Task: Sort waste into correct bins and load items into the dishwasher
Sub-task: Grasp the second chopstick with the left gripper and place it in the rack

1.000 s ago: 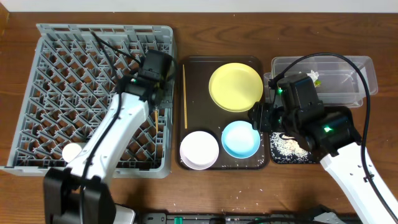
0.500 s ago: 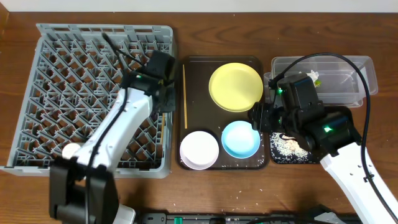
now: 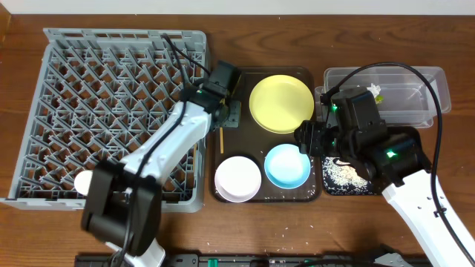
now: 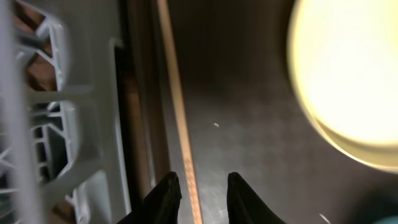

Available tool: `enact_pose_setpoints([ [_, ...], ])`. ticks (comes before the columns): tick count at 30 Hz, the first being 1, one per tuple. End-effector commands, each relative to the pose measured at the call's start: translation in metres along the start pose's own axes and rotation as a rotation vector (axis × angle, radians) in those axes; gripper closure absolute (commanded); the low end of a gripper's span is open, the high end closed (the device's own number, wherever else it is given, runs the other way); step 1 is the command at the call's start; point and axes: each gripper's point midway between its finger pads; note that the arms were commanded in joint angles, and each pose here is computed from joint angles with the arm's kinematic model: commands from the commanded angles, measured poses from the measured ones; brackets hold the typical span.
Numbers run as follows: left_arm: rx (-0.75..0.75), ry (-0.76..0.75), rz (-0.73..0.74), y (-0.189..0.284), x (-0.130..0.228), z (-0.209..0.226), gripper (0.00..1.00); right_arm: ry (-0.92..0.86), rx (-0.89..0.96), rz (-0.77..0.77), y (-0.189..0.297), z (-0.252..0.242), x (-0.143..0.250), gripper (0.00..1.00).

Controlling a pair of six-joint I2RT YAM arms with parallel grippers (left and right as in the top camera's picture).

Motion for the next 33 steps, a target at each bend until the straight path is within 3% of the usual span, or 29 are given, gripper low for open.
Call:
enact_pose_setpoints([
  [1,-0.075,0.042,0.018,-0.029,0.004,0.012,0.73,-0.012,0.009,-0.002,-0.001,-0.003,-0.001,0.36],
  [11,-0.116,0.038,0.112,-0.081,0.027,0.017,0.73,-0.012,0.008,-0.004,-0.001,-0.003,-0.001,0.36],
  [15,-0.033,0.047,0.143,-0.083,0.032,0.001,0.73,-0.012,0.008,-0.004,-0.001,-0.003,-0.001,0.36],
  [19,0.052,0.053,0.188,-0.081,0.04,-0.014,0.86,-0.012,0.008,-0.002,-0.001,-0.003,-0.001,0.37],
  [24,0.053,0.053,0.186,-0.079,0.039,-0.014,0.92,-0.013,0.01,0.002,-0.001,-0.003,0.0,0.38],
  [28,0.081,0.053,0.123,-0.033,0.011,-0.021,0.92,-0.013,0.012,0.004,-0.001,-0.004,0.001,0.39],
  [33,0.112,0.018,-0.093,0.065,-0.03,-0.019,0.92,-0.013,0.012,0.005,-0.001,-0.004,0.001,0.38],
])
Point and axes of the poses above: each gripper's point midway between its finger pads, its own y axis back along the fingers, its own z axis along the line the jaws close on, x = y × z, and after that the axes turned 3 degrees about y, right-handed
